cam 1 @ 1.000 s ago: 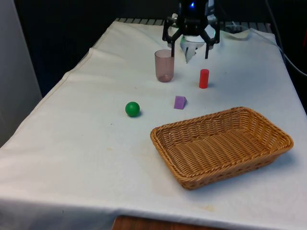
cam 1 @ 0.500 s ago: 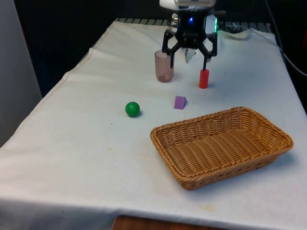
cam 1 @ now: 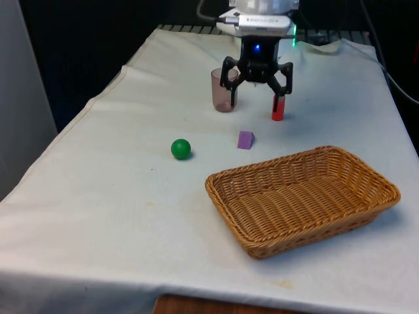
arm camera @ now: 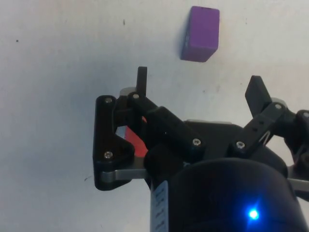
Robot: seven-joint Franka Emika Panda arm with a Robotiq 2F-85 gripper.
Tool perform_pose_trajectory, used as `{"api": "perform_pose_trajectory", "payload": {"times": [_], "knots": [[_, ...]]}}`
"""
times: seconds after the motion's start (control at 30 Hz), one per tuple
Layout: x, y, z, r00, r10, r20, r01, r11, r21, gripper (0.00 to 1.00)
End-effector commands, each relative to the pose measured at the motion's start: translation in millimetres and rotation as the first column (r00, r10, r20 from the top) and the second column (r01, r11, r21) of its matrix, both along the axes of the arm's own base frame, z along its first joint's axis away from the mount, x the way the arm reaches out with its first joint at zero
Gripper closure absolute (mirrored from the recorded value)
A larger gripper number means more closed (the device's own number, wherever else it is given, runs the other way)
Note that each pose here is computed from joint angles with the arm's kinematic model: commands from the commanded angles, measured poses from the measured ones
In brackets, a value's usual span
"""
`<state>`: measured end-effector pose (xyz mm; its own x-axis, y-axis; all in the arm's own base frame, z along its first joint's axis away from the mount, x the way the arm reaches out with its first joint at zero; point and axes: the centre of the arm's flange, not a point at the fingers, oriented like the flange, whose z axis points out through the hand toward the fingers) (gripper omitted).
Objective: Pick up the triangular block and place it into the basket.
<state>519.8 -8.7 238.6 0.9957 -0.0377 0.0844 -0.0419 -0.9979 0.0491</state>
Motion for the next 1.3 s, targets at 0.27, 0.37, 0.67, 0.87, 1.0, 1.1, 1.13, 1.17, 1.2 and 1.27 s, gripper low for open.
{"api": "perform_pose_trajectory", "payload": {"times": [0.27, 0.37, 0.67, 0.87, 1.0, 1.1, 1.13, 1.17, 1.2, 1.27], "knots": [[-0.2, -0.6, -18, 0.9996, -0.03, -0.001, 0.03, 0.9995, 0.014, 0.0], [-0.6, -0.4, -24, 0.9994, -0.034, -0.001, 0.034, 0.9993, 0.015, 0.0], [-0.5, 0.9, -39, 0.9993, -0.038, 0.001, 0.038, 0.9992, 0.015, 0.0], [0.1, 0.2, -47, 0.9993, -0.037, 0.003, 0.037, 0.9993, 0.009, 0.0], [0.1, -1.0, -54, 0.9994, -0.035, 0.006, 0.035, 0.9994, 0.003, 0.0], [0.6, -0.8, -58, 0.9994, -0.033, 0.007, 0.033, 0.9994, 0.0, 0.0], [0.8, -1.7, -62, 0.9994, -0.034, 0.009, 0.034, 0.9994, -0.003, 0.0], [0.3, -4.0, -61, 0.9994, -0.036, 0.001, 0.036, 0.9992, -0.018, 0.0], [0.9, -1.8, -63, 0.9994, -0.033, 0.009, 0.034, 0.9994, -0.003, 0.0], [1.2, -2.0, -65, 0.9994, -0.032, 0.009, 0.032, 0.9995, -0.006, 0.0]]}}
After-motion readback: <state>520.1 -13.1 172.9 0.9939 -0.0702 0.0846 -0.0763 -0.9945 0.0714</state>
